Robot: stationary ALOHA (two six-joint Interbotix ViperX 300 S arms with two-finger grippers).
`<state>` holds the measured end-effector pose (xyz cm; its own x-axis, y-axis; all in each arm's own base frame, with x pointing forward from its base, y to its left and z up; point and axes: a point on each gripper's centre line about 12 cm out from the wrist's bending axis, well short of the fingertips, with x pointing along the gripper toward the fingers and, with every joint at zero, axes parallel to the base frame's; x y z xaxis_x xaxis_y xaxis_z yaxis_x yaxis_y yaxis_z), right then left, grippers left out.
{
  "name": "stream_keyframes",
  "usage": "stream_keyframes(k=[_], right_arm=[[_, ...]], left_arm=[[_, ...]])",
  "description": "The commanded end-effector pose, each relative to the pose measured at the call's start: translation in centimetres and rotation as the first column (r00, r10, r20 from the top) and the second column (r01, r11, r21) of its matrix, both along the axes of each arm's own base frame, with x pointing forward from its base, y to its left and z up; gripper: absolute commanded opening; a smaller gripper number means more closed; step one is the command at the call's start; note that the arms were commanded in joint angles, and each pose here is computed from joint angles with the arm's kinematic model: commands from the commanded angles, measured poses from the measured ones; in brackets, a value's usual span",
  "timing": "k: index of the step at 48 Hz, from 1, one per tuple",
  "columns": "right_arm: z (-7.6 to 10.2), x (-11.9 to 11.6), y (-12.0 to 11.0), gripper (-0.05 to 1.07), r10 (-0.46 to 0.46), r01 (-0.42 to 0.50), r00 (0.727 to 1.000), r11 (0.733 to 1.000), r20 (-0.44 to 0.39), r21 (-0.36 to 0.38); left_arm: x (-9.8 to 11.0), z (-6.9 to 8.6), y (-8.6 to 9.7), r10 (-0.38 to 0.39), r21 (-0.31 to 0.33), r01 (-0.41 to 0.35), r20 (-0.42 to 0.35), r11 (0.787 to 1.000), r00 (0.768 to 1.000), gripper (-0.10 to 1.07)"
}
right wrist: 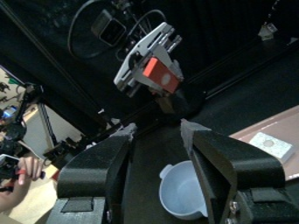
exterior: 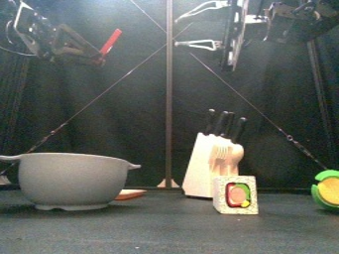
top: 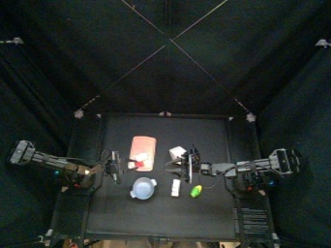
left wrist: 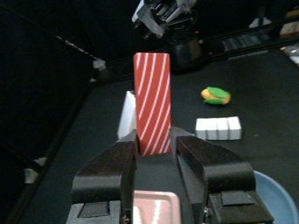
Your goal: Put salmon on rice
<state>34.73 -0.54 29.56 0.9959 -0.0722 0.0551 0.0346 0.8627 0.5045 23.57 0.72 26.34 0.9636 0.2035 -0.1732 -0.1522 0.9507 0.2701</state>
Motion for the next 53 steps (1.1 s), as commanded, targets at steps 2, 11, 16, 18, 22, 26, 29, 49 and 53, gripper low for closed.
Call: stream_keyframes(k=[2,11,16,18,22,26,29,49,53], right_arm=[[0.6,-1.4,0.0,0.82,0.001,-0.001,1.000,1.000,0.031,0.003],[0.1,-2.8,0.7,0.82,0.017,-0.017,0.999,1.000,0.042,0.001],[0.5,-3.3,1.3,0.82,0.044,-0.042,0.997,0.999,0.057,-0.025],[0.5,-3.5,1.6,0.82,0.059,-0.057,0.997,0.998,0.058,-0.040],[0.5,-4.0,2.0,0.82,0.085,-0.081,0.995,0.995,0.059,-0.063],[0.3,-4.4,2.3,0.82,0.099,-0.094,0.993,0.993,0.061,-0.071],[0.2,-4.6,2.5,0.82,0.105,-0.100,0.993,0.992,0.061,-0.071],[0.1,-4.8,2.7,0.82,0.111,-0.107,0.992,0.992,0.062,-0.073],[0.0,-4.8,2.6,0.82,0.110,-0.106,0.992,0.992,0.058,-0.070]], left_arm=[[0.6,0.4,0.7,-0.010,-0.151,0.004,-0.037,0.989,0.999,0.63],[1.0,-1.5,2.7,-0.011,-0.344,-0.036,-0.132,0.938,0.991,0.63],[0.8,-2.5,3.9,0.011,-0.376,-0.074,-0.168,0.924,0.986,0.63],[0.7,-3.1,4.5,0.033,-0.385,-0.103,-0.185,0.917,0.982,0.63],[0.5,-4.1,5.5,0.078,-0.403,-0.162,-0.217,0.901,0.973,0.63],[0.5,-4.9,6.2,0.106,-0.421,-0.203,-0.244,0.884,0.964,0.63],[0.6,-5.3,6.5,0.117,-0.435,-0.223,-0.257,0.872,0.959,0.63],[2.2,-8.3,7.5,0.120,-0.480,-0.298,-0.368,0.825,0.922,0.63],[2.3,-8.6,8.0,0.135,-0.491,-0.320,-0.376,0.810,0.917,0.63]])
